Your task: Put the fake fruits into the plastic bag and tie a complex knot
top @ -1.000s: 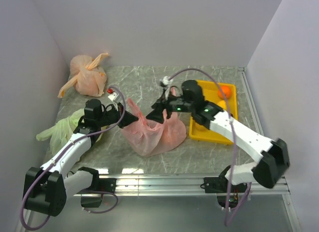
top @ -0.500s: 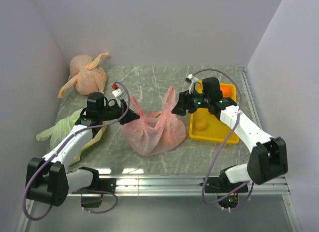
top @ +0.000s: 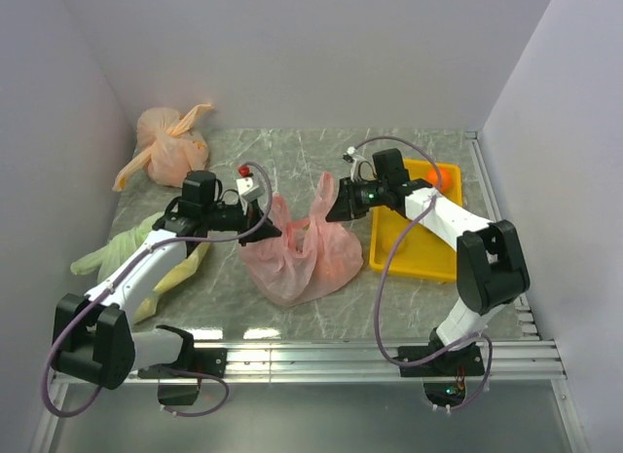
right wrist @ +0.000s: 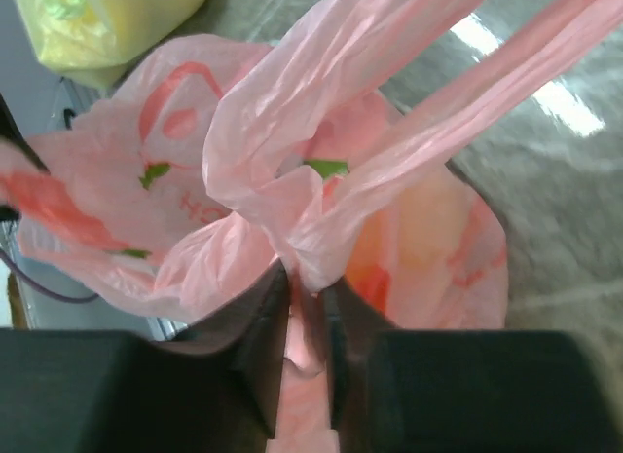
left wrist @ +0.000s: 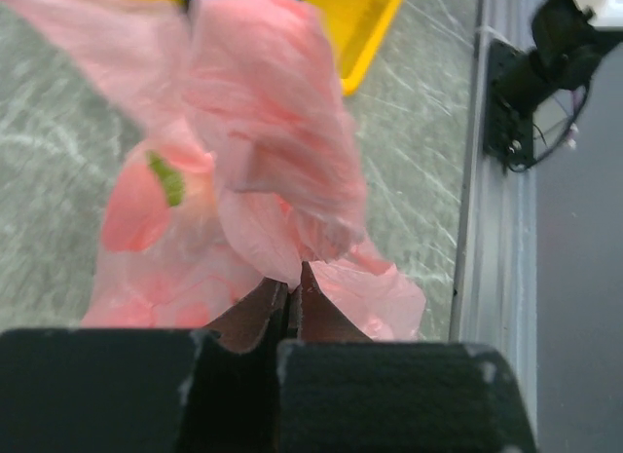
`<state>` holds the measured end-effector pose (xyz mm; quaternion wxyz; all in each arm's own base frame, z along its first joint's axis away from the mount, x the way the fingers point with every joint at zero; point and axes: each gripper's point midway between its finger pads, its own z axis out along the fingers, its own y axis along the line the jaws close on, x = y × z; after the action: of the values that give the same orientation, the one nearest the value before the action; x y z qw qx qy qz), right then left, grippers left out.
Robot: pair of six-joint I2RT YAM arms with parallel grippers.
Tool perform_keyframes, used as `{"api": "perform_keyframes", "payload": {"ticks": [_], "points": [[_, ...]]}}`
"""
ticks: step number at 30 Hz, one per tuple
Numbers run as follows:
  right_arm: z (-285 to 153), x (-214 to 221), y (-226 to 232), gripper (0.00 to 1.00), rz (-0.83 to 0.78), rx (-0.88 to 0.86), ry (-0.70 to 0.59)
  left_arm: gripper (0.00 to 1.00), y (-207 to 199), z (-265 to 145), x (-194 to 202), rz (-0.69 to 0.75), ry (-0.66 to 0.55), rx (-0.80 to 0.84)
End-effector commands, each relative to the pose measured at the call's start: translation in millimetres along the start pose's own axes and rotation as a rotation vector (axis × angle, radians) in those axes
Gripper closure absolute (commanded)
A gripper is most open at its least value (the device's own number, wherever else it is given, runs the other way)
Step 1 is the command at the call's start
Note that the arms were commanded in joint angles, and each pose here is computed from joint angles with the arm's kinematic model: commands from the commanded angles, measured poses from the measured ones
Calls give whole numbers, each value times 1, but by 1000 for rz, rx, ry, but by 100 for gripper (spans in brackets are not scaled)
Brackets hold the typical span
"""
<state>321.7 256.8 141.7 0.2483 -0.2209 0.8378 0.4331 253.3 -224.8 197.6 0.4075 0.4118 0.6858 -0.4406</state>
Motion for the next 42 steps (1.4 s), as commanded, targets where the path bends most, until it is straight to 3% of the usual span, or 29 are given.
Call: {"api": "perform_keyframes", "payload": {"ticks": [1, 4, 7, 14, 18, 23, 29, 35, 39, 42], "points": [[6, -30, 34, 82, -143, -126, -40, 99, -18, 7, -10, 140, 19, 123], [6, -31, 51, 93, -223, -187, -27, 99, -27, 15, -9, 210, 59, 192], [6, -20, 67, 97, -329, -248, 28, 99, -28, 24, -12, 268, 84, 237], [3, 10, 93, 96, -410, -357, 158, 99, -10, 39, -22, 295, 108, 224], [-4, 16, 96, 83, -424, -368, 163, 99, 0, 40, -24, 262, 78, 176], [-10, 13, 105, 52, -441, -397, 132, 98, -1, 39, -31, 245, 32, 145], [2, 1, 115, 50, -433, -420, 111, 93, -4, 46, -33, 209, 17, 166], [14, 2, 114, 56, -441, -412, 113, 91, -4, 53, -36, 212, 21, 172], [16, 5, 106, 92, -456, -392, 123, 85, -8, 50, -35, 214, 47, 166], [10, 9, 103, 100, -479, -395, 120, 76, -9, 39, -42, 205, 46, 128]]}}
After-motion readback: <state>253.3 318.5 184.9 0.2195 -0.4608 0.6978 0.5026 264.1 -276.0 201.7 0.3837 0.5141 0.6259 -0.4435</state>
